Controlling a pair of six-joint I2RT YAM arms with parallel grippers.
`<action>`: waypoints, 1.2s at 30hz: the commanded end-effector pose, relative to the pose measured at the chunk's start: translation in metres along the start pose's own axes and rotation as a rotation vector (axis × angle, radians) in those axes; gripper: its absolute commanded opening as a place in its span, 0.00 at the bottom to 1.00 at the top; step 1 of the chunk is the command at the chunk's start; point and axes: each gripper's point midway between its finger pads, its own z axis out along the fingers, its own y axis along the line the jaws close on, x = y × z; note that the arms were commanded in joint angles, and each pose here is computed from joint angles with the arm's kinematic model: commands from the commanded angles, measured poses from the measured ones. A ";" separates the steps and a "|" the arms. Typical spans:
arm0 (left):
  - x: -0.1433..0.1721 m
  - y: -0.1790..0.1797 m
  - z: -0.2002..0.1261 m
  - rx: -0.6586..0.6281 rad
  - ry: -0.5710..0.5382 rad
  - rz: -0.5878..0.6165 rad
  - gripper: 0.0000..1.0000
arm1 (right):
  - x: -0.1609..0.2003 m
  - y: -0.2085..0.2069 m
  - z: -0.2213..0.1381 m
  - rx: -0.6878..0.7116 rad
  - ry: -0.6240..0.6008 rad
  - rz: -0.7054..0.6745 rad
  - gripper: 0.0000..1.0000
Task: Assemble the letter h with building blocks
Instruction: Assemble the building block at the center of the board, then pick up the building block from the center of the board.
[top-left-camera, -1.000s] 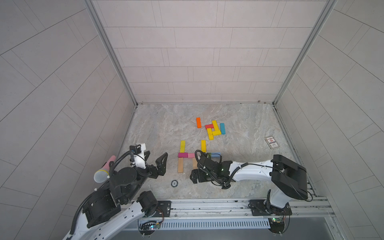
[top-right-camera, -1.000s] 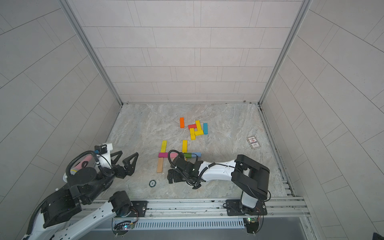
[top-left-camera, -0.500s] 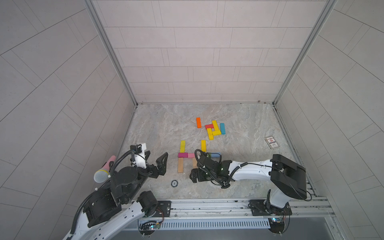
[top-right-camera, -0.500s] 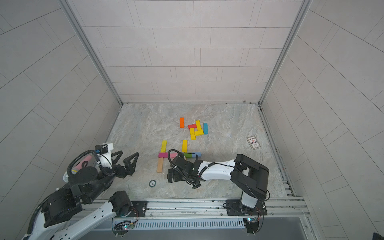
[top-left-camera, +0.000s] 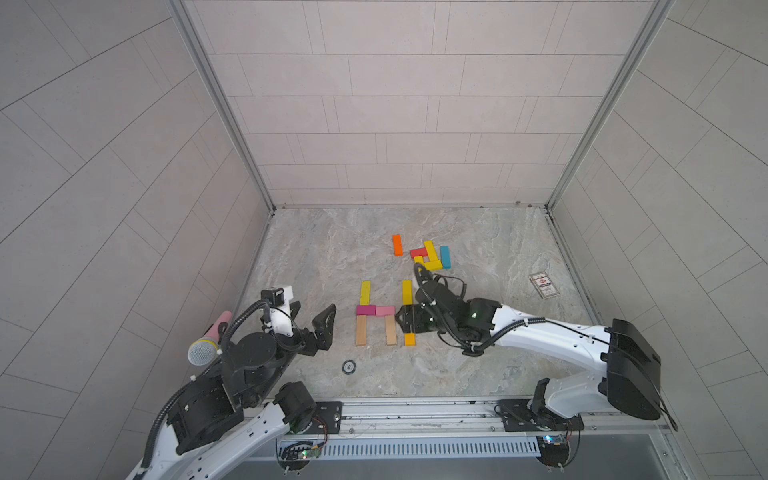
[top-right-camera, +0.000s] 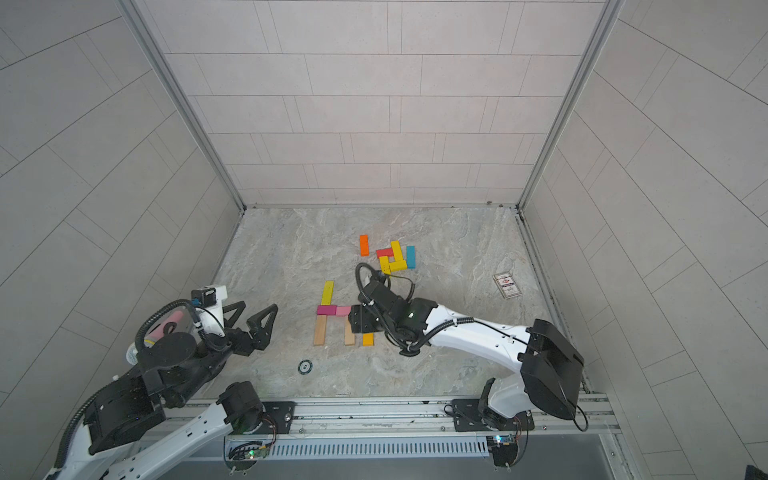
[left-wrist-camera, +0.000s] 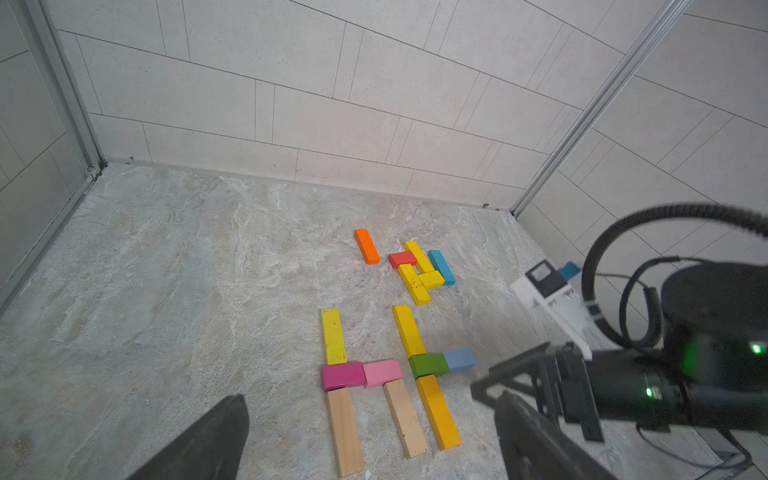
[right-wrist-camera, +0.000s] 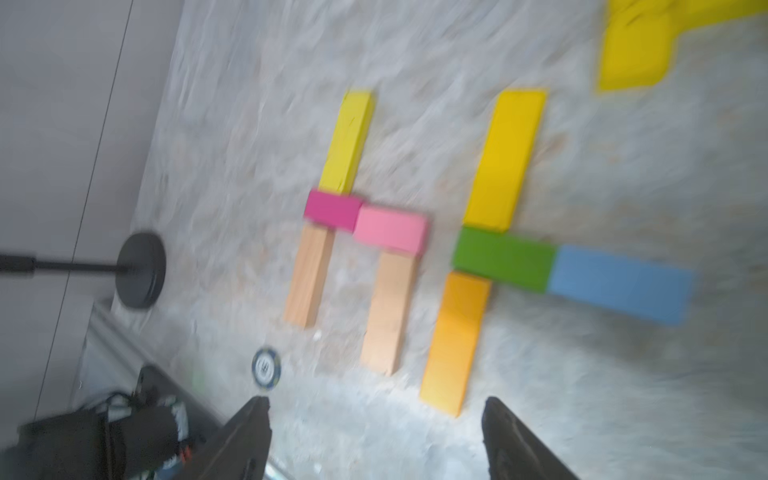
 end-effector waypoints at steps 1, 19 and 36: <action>0.002 0.000 0.005 -0.014 0.002 0.019 1.00 | -0.034 -0.049 0.002 0.171 -0.030 -0.035 0.67; 0.005 0.004 0.010 -0.047 0.023 0.033 1.00 | -0.106 -0.093 0.116 0.308 0.155 -0.161 0.59; 0.007 0.004 0.012 -0.059 0.036 0.042 1.00 | -0.135 -0.128 0.158 0.395 0.193 -0.204 0.56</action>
